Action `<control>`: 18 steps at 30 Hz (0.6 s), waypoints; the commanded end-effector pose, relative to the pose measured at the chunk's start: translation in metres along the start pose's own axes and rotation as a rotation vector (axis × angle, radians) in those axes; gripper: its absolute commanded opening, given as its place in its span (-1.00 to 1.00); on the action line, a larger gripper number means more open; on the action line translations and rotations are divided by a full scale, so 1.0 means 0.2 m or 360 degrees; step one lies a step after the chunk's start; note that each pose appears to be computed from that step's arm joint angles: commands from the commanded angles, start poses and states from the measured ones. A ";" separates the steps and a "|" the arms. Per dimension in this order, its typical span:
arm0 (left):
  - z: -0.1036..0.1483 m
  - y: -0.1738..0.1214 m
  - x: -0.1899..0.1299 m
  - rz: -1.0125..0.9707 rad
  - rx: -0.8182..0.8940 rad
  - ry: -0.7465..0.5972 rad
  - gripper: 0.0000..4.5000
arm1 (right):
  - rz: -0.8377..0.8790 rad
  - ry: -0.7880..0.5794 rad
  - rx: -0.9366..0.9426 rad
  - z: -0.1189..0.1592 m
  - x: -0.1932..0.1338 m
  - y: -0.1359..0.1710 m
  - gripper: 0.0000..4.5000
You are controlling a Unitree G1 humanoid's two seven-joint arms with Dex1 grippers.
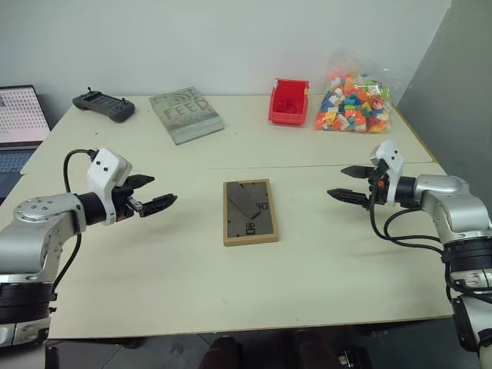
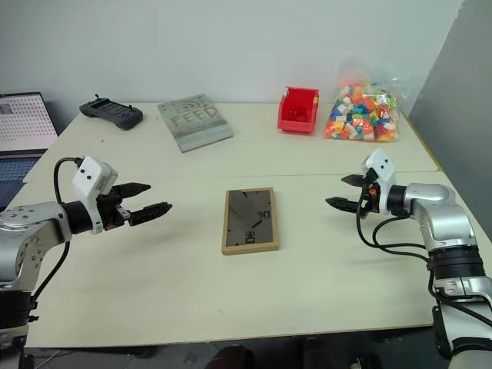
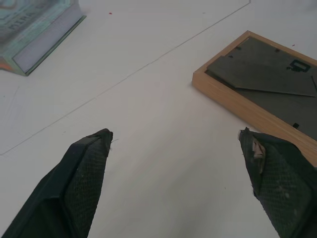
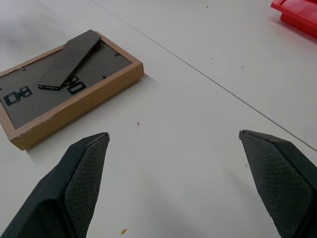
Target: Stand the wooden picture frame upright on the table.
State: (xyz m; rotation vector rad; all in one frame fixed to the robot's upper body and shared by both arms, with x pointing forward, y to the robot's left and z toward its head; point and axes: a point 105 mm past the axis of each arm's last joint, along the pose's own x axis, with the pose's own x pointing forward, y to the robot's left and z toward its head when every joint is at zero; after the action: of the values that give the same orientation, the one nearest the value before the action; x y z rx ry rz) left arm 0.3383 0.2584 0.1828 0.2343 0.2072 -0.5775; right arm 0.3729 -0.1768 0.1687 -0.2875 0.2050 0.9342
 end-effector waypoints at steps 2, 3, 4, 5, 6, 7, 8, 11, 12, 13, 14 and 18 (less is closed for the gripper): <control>0.02 -0.04 0.10 0.0046 0.0005 -0.0092 0.44 | -0.0068 -0.0054 -0.0058 0.05 0.14 0.02 0.57; 0.01 -0.05 0.12 0.0051 0.0010 -0.0095 0.35 | -0.0091 -0.0058 -0.0056 0.05 0.17 0.02 0.48; 0.01 -0.06 0.15 0.0072 -0.0001 -0.0105 0.26 | -0.0105 -0.0058 -0.0063 0.05 0.20 0.03 0.37; 0.00 -0.07 0.18 0.0084 -0.0010 -0.0118 0.18 | -0.0128 -0.0055 -0.0074 0.04 0.24 0.03 0.29; -0.01 -0.08 0.21 0.0106 -0.0014 -0.0127 0.05 | -0.0144 -0.0056 -0.0073 0.04 0.27 0.04 0.15; -0.03 -0.08 0.26 0.0159 -0.0028 -0.0139 -0.05 | -0.0169 -0.0066 -0.0045 0.02 0.33 0.06 0.04; -0.05 -0.09 0.30 0.0209 -0.0045 -0.0154 -0.17 | -0.0197 -0.0083 -0.0027 0.01 0.39 0.08 -0.09; -0.06 -0.12 0.40 0.0268 -0.0076 -0.0184 -0.52 | -0.0226 -0.0101 -0.0019 0.01 0.52 0.13 -0.47; -0.07 -0.13 0.42 0.0273 -0.0074 -0.0186 -0.62 | -0.0227 -0.0101 -0.0026 0.01 0.55 0.15 -0.59; -0.07 -0.13 0.43 0.0277 -0.0077 -0.0188 -0.72 | -0.0232 -0.0099 -0.0029 0.01 0.56 0.15 -0.71; -0.08 -0.14 0.45 0.0281 -0.0082 -0.0183 -0.83 | -0.0254 -0.0086 -0.0042 0.00 0.59 0.16 -0.82; -0.16 -0.20 0.53 0.0260 -0.0127 -0.0135 -0.96 | -0.0326 -0.0039 -0.0059 -0.04 0.68 0.17 -0.97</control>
State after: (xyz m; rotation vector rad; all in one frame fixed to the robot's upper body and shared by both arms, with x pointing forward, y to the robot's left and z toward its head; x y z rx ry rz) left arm 0.3952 0.1903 0.1166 0.1287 0.1507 -0.4017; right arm 0.4176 -0.0670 0.1031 -0.2934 0.1922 0.7492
